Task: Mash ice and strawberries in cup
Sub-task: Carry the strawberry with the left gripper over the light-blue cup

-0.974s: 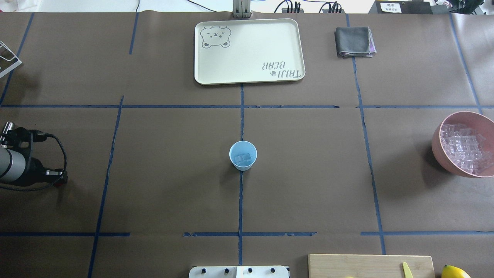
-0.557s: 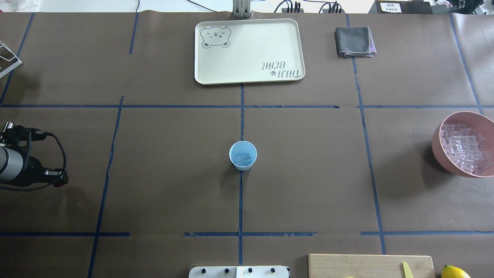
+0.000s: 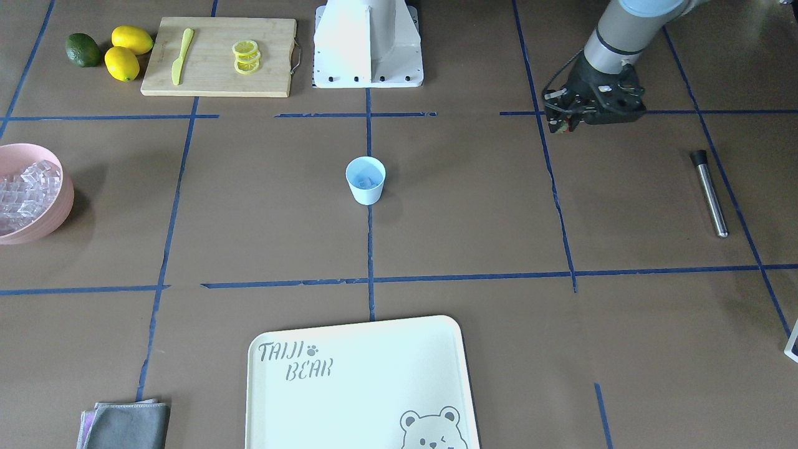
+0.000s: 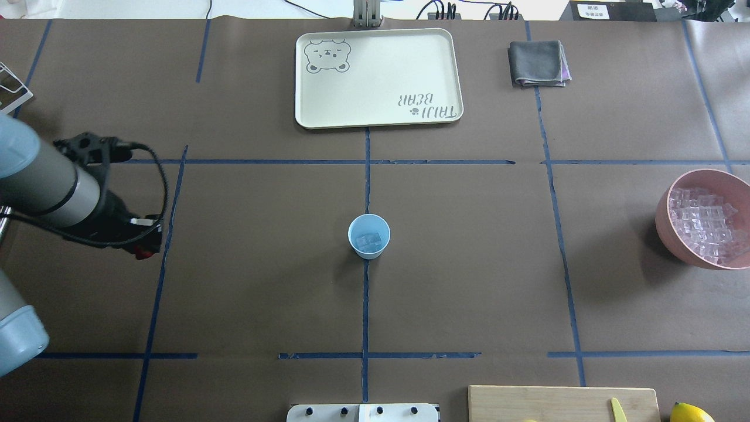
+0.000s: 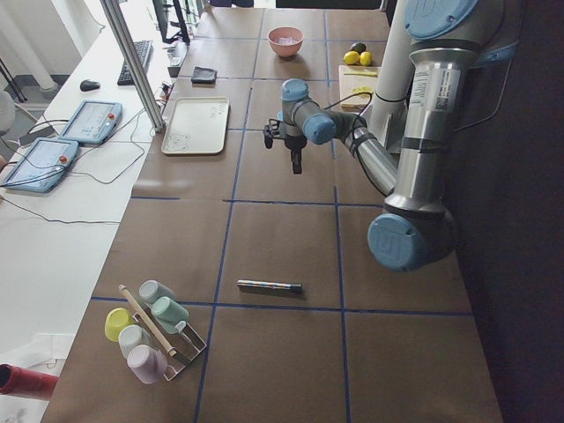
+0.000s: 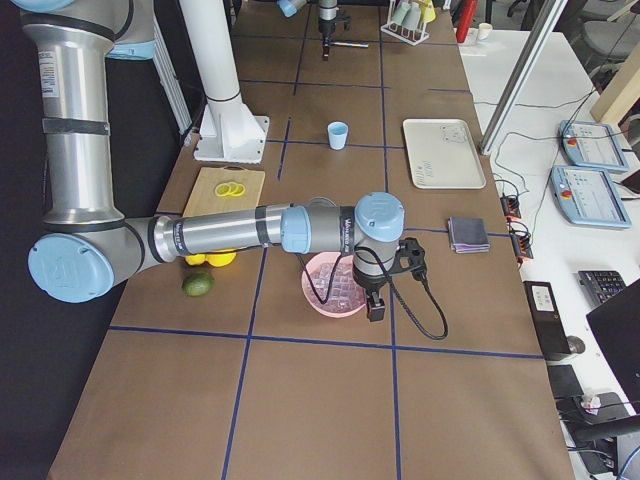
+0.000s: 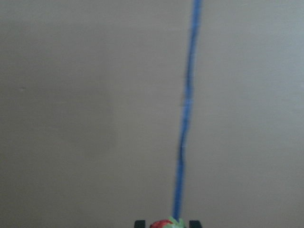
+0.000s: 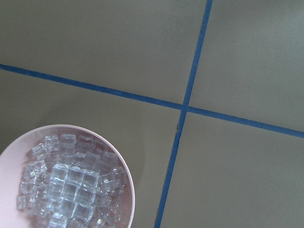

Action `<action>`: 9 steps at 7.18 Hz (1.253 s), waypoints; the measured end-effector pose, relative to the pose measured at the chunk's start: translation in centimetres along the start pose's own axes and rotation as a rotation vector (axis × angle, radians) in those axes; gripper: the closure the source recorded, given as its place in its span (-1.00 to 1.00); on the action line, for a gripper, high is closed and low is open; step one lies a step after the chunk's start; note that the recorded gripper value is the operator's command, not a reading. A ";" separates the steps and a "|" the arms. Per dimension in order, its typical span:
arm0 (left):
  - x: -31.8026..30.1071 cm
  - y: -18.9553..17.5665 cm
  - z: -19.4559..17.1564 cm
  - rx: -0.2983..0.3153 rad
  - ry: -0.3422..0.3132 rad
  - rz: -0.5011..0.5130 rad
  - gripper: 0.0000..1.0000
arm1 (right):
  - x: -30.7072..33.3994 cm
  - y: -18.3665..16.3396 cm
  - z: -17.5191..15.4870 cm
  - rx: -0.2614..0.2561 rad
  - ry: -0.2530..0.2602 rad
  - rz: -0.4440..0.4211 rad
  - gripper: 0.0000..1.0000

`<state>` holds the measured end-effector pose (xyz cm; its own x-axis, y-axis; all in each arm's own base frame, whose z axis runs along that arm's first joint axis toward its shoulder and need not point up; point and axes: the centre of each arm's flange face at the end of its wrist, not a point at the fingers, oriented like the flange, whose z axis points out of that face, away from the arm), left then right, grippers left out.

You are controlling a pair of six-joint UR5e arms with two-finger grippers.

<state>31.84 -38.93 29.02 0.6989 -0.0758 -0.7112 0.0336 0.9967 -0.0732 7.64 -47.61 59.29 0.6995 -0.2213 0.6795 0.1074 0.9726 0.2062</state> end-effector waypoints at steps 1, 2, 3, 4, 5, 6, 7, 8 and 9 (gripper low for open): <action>4.6 -0.6 -2.6 -0.002 0.000 -0.004 1.00 | 0.6 1.1 0.3 0.023 0.006 -0.011 -0.99; 7.6 -1.2 -3.8 0.002 0.012 -0.007 1.00 | 1.1 1.9 0.7 0.035 0.009 -0.007 -0.99; 10.4 -2.4 -3.9 0.012 0.041 -0.030 1.00 | 1.5 2.3 1.0 0.039 0.008 0.008 -0.99; 13.6 -3.5 -2.9 0.018 0.080 -0.063 1.00 | 1.6 2.5 1.2 0.039 0.006 0.024 -0.99; 17.0 -4.4 -1.5 0.016 0.118 -0.081 1.00 | 1.7 2.6 1.3 0.038 0.005 0.037 -0.99; 20.3 -5.0 -0.4 0.010 0.146 -0.095 1.00 | 1.8 2.6 1.3 0.037 0.004 0.043 -0.99; 23.2 -5.3 0.6 -0.001 0.159 -0.104 1.00 | 1.9 2.7 1.4 0.036 0.003 0.047 -0.99; 25.3 -5.1 1.8 -0.015 0.161 -0.106 1.00 | 1.9 2.7 1.4 0.036 0.001 0.048 -0.99; 26.6 -4.6 3.3 -0.030 0.161 -0.099 1.00 | 1.8 2.6 1.4 0.037 0.000 0.048 -0.99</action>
<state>52.60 -45.42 12.70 0.5696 -0.1797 -0.8020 0.0740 0.9831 -0.1676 8.24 -45.56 62.05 0.7033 -0.1748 0.6890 0.0479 0.9787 0.1994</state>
